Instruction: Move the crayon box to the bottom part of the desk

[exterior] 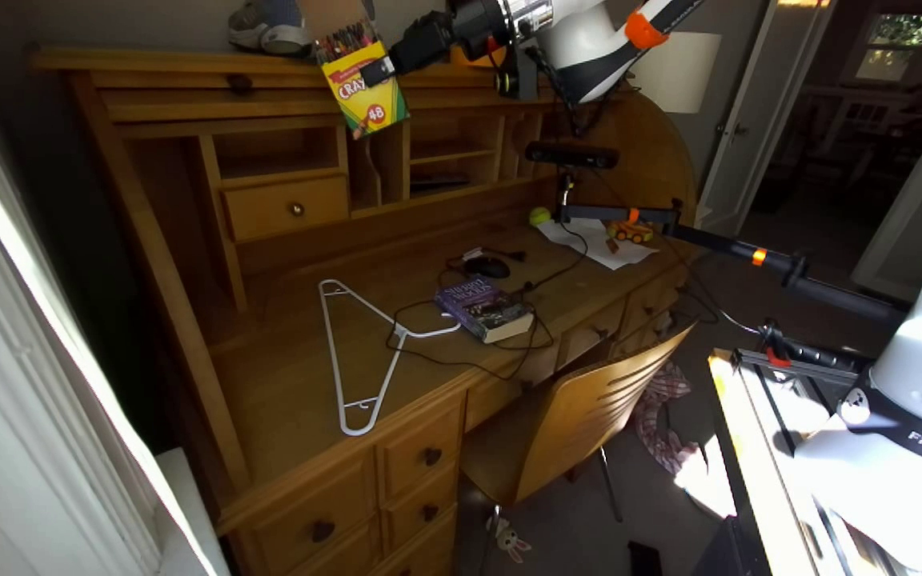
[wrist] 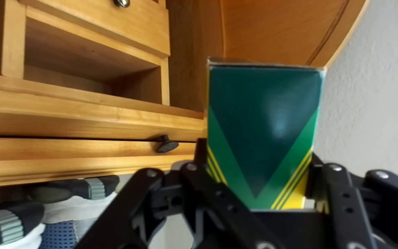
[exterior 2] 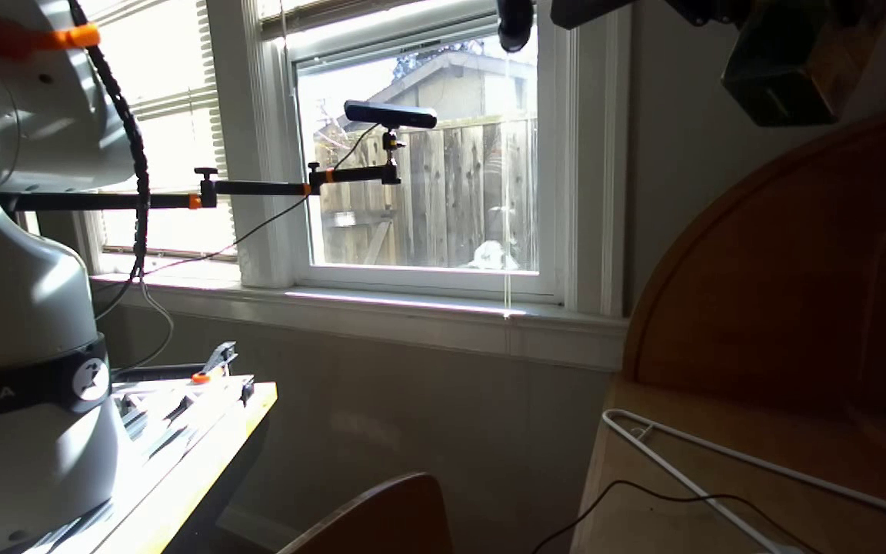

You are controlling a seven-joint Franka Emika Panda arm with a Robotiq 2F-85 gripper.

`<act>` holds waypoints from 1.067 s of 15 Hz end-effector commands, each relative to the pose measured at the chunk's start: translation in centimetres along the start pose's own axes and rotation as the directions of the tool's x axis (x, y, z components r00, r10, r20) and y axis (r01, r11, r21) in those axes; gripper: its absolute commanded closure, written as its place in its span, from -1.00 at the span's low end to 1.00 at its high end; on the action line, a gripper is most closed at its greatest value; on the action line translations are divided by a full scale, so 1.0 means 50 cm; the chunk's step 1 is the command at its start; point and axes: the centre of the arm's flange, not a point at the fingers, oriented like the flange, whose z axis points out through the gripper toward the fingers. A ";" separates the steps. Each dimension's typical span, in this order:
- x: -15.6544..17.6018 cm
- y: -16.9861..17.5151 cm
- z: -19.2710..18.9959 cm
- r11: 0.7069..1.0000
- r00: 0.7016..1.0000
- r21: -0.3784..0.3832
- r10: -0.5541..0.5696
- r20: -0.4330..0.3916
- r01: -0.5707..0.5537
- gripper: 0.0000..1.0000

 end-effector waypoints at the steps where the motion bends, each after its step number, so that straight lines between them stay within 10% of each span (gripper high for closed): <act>1: -0.081 -0.005 0.049 0.996 0.989 0.018 -0.087 -0.115 0.090 0.31; 2: -0.004 0.005 0.026 0.999 0.998 0.004 -0.050 -0.047 0.051 0.31; 3: -0.012 0.007 0.036 0.998 0.997 0.004 -0.057 -0.048 0.057 -0.19; 7: -0.015 0.009 0.038 0.999 0.998 0.005 -0.054 -0.044 0.054 -0.19; 8: -0.015 0.009 0.037 0.998 0.998 0.005 -0.055 -0.045 0.055 0.31; 16: -0.154 0.041 0.158 0.996 0.989 0.050 -0.061 -0.133 0.068 0.31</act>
